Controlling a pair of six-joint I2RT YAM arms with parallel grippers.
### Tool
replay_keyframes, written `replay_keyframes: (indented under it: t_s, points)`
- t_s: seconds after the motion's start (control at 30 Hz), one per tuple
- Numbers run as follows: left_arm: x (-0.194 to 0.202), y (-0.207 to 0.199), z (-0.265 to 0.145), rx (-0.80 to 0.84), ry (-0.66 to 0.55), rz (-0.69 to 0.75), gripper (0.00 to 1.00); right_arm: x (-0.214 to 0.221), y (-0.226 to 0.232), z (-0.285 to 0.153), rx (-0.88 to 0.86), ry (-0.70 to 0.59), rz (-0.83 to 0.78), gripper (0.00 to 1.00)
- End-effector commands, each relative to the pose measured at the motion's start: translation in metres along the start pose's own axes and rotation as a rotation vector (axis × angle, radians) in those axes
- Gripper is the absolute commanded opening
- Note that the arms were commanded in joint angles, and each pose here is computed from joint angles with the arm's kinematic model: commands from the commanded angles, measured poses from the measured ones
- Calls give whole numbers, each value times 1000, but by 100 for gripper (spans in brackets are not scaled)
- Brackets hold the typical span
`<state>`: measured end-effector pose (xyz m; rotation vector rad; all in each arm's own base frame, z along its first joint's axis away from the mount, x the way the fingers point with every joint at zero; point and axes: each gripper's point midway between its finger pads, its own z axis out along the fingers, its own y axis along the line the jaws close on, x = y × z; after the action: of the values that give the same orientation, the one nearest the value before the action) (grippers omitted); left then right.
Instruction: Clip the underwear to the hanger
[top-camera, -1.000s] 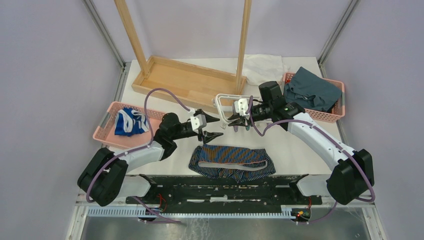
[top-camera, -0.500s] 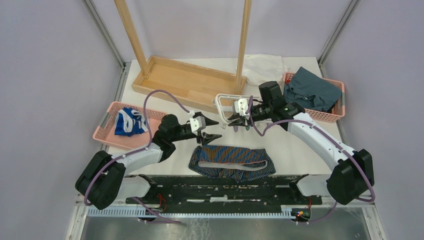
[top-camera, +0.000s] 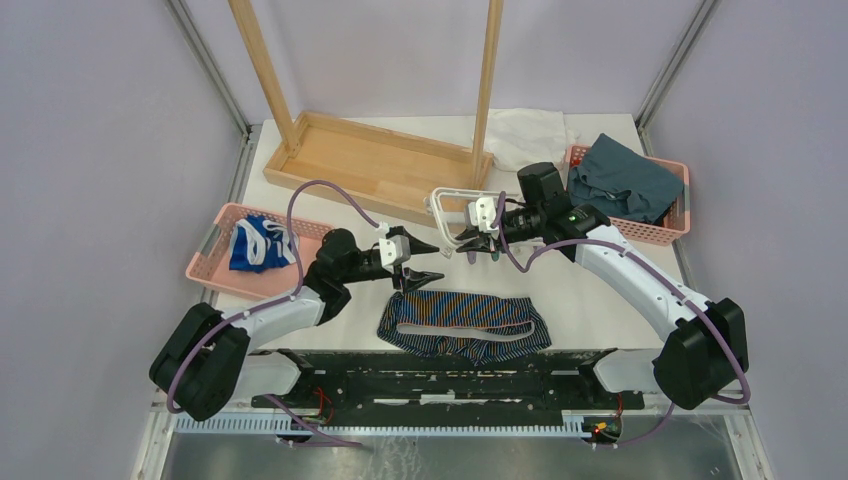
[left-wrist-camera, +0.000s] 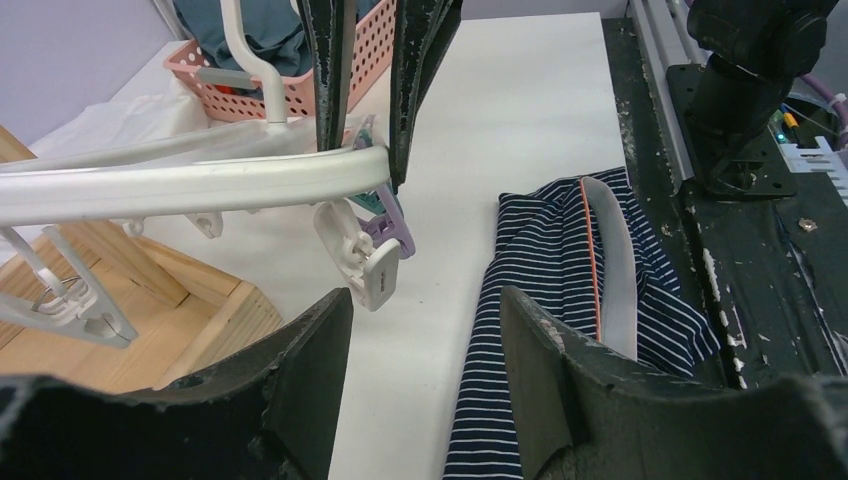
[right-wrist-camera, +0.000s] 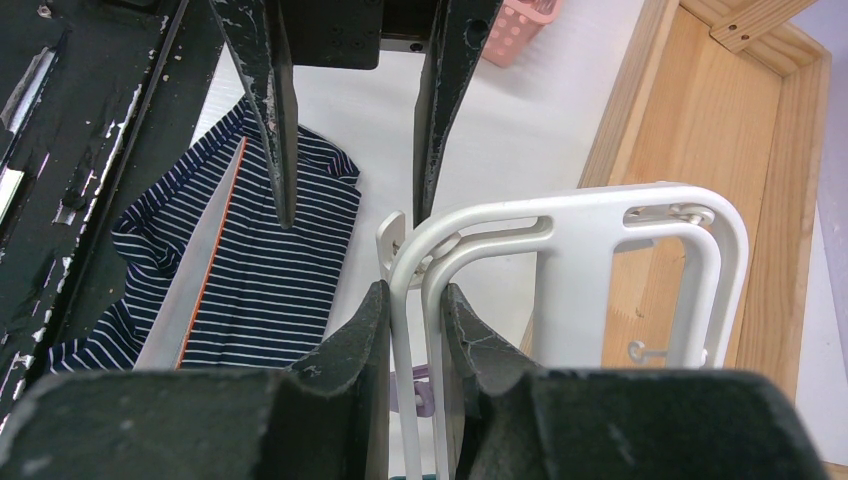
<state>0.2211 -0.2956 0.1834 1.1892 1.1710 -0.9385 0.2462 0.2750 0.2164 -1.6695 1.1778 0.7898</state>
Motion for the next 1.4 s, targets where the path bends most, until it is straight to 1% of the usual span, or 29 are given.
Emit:
replay_keyframes:
  t_s: [0.0,0.73,1.37]
  points:
    - [-20,-3,0,37,-56,78,63,-25,-9,-6,24,-63,-86,0]
    - [-29,-4,4,74,-83,87,62,-24,-9,-5,21,-65,-84,0]
    - [-32,-4,12,109,-106,60,62,-24,-9,-4,19,-65,-79,0]
